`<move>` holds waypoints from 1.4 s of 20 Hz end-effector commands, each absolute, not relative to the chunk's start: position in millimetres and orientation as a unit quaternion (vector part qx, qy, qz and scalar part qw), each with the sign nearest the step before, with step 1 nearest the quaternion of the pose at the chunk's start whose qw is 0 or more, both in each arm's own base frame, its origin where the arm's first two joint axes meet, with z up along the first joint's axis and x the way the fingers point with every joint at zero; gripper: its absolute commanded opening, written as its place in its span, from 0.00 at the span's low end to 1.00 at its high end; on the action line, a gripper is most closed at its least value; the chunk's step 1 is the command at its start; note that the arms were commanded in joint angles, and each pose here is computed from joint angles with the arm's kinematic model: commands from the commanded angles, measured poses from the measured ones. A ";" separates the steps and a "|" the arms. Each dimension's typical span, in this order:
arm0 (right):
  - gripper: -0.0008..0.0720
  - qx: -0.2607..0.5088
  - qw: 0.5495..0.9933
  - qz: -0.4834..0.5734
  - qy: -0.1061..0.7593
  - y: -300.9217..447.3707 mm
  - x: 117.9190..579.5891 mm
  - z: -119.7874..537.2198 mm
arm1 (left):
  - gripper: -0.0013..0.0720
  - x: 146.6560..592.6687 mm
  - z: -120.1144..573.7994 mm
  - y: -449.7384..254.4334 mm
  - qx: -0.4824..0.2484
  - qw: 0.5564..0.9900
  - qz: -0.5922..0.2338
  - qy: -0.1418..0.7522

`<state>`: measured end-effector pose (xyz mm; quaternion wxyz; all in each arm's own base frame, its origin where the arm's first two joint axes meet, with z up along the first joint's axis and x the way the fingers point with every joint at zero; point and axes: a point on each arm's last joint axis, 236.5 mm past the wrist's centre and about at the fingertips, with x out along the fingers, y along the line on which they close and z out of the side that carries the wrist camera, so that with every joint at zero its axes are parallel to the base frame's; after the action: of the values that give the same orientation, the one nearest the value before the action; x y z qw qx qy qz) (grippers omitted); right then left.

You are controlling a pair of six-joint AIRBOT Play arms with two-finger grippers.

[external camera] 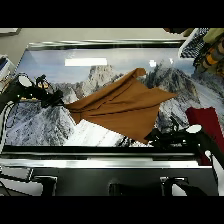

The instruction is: Fold the clothes and pants, and hang the long-sleeved shirts on hangers.

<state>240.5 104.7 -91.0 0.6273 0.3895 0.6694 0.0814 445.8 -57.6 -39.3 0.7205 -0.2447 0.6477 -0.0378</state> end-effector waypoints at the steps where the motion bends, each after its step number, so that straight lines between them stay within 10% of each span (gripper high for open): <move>1: 0.66 0.388 0.642 0.058 0.659 101.0 243.5 -102.6 | 0.04 446.4 -39.2 -57.6 -0.244 0.721 -0.038 0.647; 7: 0.65 0.381 0.642 0.067 0.662 117.8 246.0 -109.0 | 0.04 446.9 -39.4 -57.1 -0.245 0.722 -0.037 0.646; 10: 0.04 0.372 0.645 0.075 0.663 129.8 247.0 -112.6 | 0.04 446.2 -39.1 -57.0 -0.245 0.721 -0.037 0.647; 14: 0.05 0.370 0.694 0.108 0.608 131.2 291.7 -65.5 | 0.04 461.3 -15.1 -55.0 -0.239 0.745 -0.049 0.621; 20: 0.05 0.245 0.865 0.208 0.385 119.1 381.3 201.2 | 0.04 504.1 204.8 -38.9 -0.241 0.878 -0.092 0.404; 28: 0.05 0.134 0.978 0.162 0.009 74.5 249.6 522.8 | 0.04 313.0 487.6 -8.0 -0.203 0.975 -0.047 0.075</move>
<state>315.5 97.2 439.1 0.9575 0.1587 0.1271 0.2045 394.1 -13.0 416.3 0.9552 -0.2237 0.1786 -0.0754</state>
